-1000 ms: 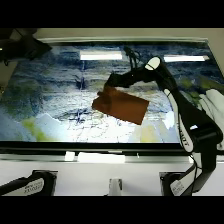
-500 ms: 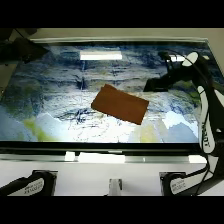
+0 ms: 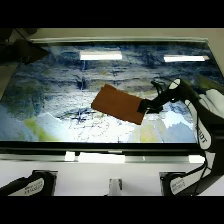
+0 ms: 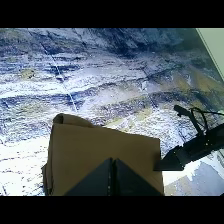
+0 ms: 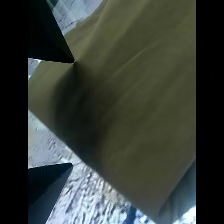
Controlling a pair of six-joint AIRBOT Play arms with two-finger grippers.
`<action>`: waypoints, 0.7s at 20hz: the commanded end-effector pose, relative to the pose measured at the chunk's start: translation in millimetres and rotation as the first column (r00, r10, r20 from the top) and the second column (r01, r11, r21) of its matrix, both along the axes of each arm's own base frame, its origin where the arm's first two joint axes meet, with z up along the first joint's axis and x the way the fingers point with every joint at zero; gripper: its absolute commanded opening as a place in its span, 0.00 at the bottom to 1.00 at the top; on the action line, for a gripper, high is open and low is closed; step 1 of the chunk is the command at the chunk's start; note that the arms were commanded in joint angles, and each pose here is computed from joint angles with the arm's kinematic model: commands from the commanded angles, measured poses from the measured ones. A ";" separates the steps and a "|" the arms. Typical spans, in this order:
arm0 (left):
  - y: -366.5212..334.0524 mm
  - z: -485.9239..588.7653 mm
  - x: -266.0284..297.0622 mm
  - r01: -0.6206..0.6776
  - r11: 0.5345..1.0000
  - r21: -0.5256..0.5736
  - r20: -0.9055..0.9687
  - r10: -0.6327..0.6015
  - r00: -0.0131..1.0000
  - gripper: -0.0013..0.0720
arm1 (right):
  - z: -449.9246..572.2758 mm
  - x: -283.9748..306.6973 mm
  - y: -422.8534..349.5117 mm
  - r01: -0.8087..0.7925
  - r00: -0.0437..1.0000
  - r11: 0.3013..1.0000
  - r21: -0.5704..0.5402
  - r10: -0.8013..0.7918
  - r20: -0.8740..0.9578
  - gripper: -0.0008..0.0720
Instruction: Fold the shirts.
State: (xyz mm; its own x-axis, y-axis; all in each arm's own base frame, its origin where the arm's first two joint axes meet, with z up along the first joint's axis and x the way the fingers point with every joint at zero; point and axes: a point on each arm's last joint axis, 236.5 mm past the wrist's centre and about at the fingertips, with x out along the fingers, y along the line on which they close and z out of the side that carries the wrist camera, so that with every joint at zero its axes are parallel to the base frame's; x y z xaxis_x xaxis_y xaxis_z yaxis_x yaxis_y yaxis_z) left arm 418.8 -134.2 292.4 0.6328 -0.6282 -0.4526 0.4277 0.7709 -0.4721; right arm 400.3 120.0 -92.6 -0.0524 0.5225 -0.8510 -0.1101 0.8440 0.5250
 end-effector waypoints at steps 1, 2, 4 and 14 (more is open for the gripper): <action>-0.3 -0.6 -1.1 0.003 1.000 0.002 -0.003 -0.003 1.000 0.07 | -5.4 14.2 14.7 0.077 0.996 0.995 0.070 -0.079 0.027 0.63; -0.3 -0.6 -1.1 0.003 1.000 0.002 -0.003 -0.003 1.000 0.07 | -1.4 19.5 19.9 0.088 0.995 0.991 0.099 -0.093 0.043 0.33; -0.2 -0.7 -0.9 0.003 1.000 0.002 -0.003 -0.003 1.000 0.07 | 24.4 38.6 43.0 0.062 0.986 0.969 0.240 -0.097 0.138 0.05; 0.1 -0.2 -0.3 0.013 1.000 0.018 0.016 -0.013 1.000 0.07 | 271.3 109.5 -194.0 0.298 0.755 0.954 0.029 -0.254 0.605 0.04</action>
